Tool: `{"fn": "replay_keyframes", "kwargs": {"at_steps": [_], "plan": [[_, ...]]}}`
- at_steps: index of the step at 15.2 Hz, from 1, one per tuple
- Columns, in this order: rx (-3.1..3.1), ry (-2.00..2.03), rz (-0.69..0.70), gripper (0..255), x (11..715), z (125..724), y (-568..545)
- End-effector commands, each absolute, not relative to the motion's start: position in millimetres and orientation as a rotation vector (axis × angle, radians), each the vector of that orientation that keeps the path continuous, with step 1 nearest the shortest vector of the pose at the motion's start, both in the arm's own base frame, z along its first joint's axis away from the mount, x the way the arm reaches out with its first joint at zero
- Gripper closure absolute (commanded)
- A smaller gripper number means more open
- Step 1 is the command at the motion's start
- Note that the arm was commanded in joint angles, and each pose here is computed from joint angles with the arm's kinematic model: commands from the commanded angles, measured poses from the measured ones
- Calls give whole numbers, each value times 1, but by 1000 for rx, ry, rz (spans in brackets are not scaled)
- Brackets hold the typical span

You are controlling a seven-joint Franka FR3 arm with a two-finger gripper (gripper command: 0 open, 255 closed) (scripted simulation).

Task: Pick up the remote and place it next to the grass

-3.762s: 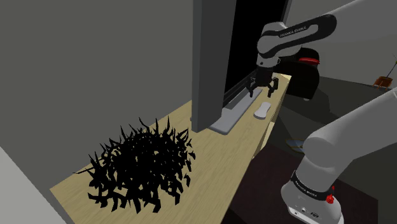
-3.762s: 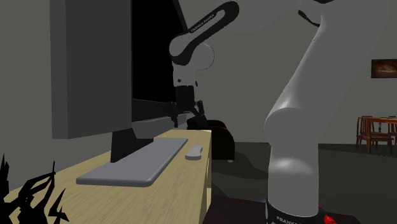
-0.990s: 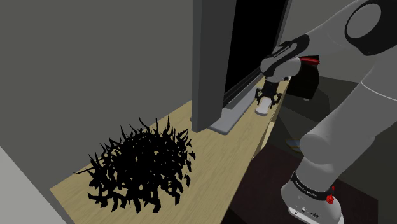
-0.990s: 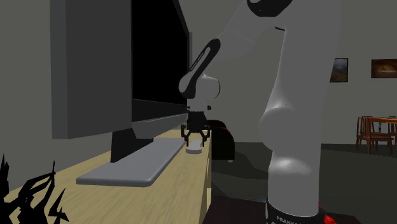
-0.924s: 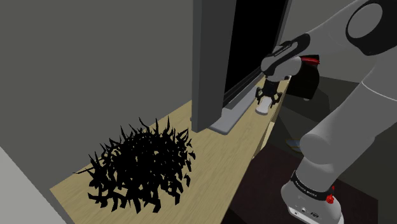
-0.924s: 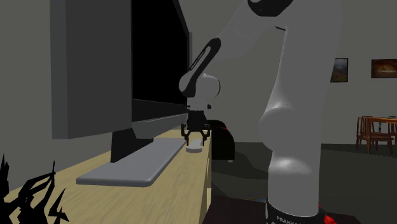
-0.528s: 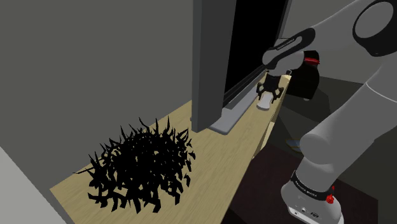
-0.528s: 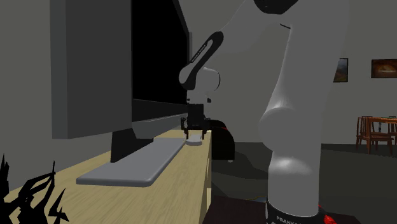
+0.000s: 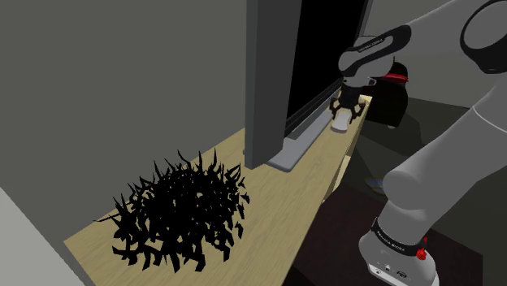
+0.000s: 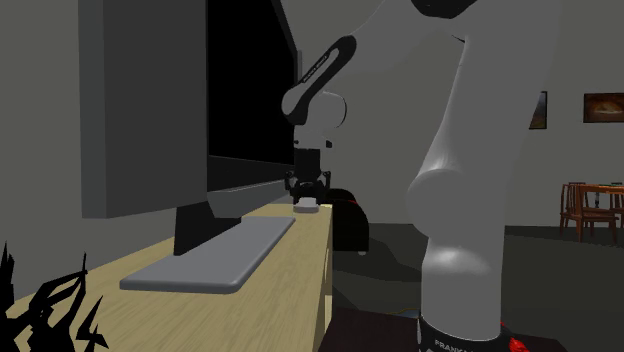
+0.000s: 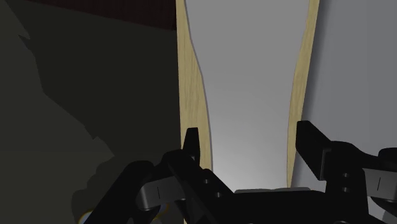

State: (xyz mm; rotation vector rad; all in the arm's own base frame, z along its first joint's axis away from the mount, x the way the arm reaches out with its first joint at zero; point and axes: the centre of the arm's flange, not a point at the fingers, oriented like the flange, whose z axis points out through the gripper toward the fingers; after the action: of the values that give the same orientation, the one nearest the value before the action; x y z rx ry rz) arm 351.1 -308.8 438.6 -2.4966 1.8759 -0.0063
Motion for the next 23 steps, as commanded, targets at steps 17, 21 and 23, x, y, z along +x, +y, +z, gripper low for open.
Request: {"fn": "replay_keyframes", "kwargs": {"at_steps": [17, 21, 23], "plan": [[-2497, 1876, -6, 255, 350, 534, -308], [-2497, 1876, -6, 255, 350, 555, -308], [-2497, 1876, -6, 255, 350, 561, -308]]}}
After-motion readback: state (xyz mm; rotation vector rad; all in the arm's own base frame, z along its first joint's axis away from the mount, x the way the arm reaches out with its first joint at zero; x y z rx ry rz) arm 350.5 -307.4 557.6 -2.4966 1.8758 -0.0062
